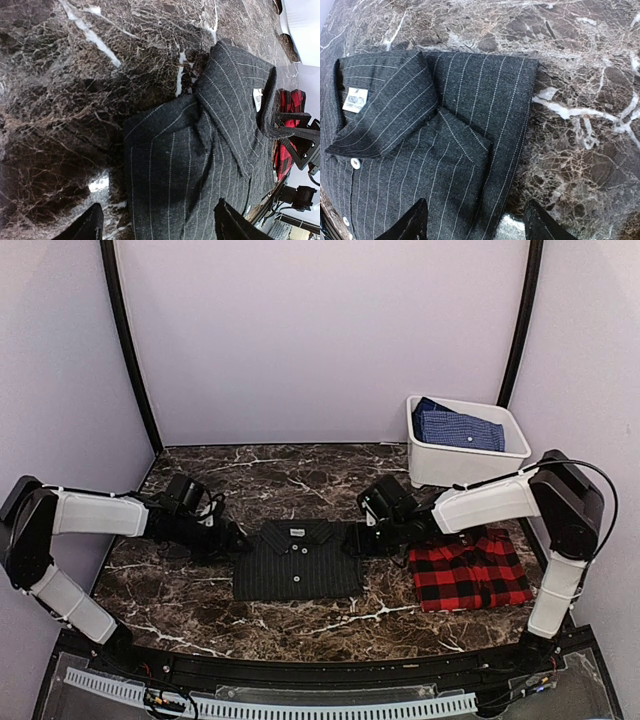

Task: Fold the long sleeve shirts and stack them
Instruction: Adjust the square-folded shirt at the center of the board.

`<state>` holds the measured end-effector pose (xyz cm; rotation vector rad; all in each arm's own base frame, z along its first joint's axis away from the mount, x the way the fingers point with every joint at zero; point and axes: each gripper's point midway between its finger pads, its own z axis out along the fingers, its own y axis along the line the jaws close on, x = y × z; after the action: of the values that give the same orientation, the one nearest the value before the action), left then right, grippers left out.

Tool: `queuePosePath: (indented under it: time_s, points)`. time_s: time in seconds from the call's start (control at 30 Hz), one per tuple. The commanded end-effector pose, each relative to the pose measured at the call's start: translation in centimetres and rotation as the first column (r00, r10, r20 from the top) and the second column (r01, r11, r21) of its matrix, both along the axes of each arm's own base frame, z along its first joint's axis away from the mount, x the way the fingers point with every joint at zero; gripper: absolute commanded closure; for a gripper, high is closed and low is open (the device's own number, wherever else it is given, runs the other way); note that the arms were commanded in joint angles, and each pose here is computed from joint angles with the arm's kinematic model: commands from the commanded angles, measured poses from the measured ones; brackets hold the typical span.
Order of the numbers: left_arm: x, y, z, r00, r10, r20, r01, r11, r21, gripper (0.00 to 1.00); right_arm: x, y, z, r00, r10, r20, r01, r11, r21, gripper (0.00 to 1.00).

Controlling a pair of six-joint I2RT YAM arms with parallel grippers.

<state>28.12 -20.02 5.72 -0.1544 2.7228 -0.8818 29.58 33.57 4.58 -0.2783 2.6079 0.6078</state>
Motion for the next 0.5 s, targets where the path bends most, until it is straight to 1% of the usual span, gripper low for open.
queuePosePath:
  time_s: [0.0, 0.17, 0.3, 0.37, 0.4, 0.43, 0.47]
  points:
    - [0.0, -1.0, -0.7, 0.999, -0.042, 0.012, 0.043, 0.998, -0.056, 0.26, 0.5, 1.2, -0.1, 1.000, 0.006, 0.000, -0.006, 1.000, 0.023, 0.38]
    - [0.1, -1.9, -1.5, 0.998, -0.064, -0.004, 0.064, 0.996, -0.066, 0.28, 0.6, 1.6, -0.9, 1.000, 0.009, -0.009, -0.009, 1.000, 0.004, 0.41]
    - [0.1, -2.8, -2.1, 0.997, -0.076, -0.018, 0.075, 0.996, -0.053, 0.33, 0.3, 2.3, -1.9, 0.999, 0.030, -0.027, -0.031, 0.999, -0.020, 0.44]
    - [0.2, -3.1, -2.3, 0.997, -0.071, -0.021, 0.070, 0.996, -0.047, 0.40, 0.0, 2.7, -2.2, 0.999, 0.039, -0.034, -0.040, 0.999, -0.020, 0.48]
    - [0.4, -3.2, -2.2, 0.998, -0.064, -0.022, 0.063, 0.997, -0.053, 0.48, 0.0, 2.9, -2.2, 0.998, 0.043, -0.037, -0.043, 0.999, -0.016, 0.50]
    - [0.5, -3.5, -2.0, 0.998, -0.067, -0.018, 0.066, 0.996, -0.058, 0.52, -0.2, 3.3, -2.2, 0.998, 0.049, -0.038, -0.050, 0.999, -0.011, 0.54]
    - [0.6, -3.7, -1.8, 0.998, -0.063, -0.016, 0.062, 0.996, -0.065, 0.61, -0.3, 3.5, -2.1, 0.998, 0.055, -0.040, -0.056, 0.998, -0.006, 0.57]
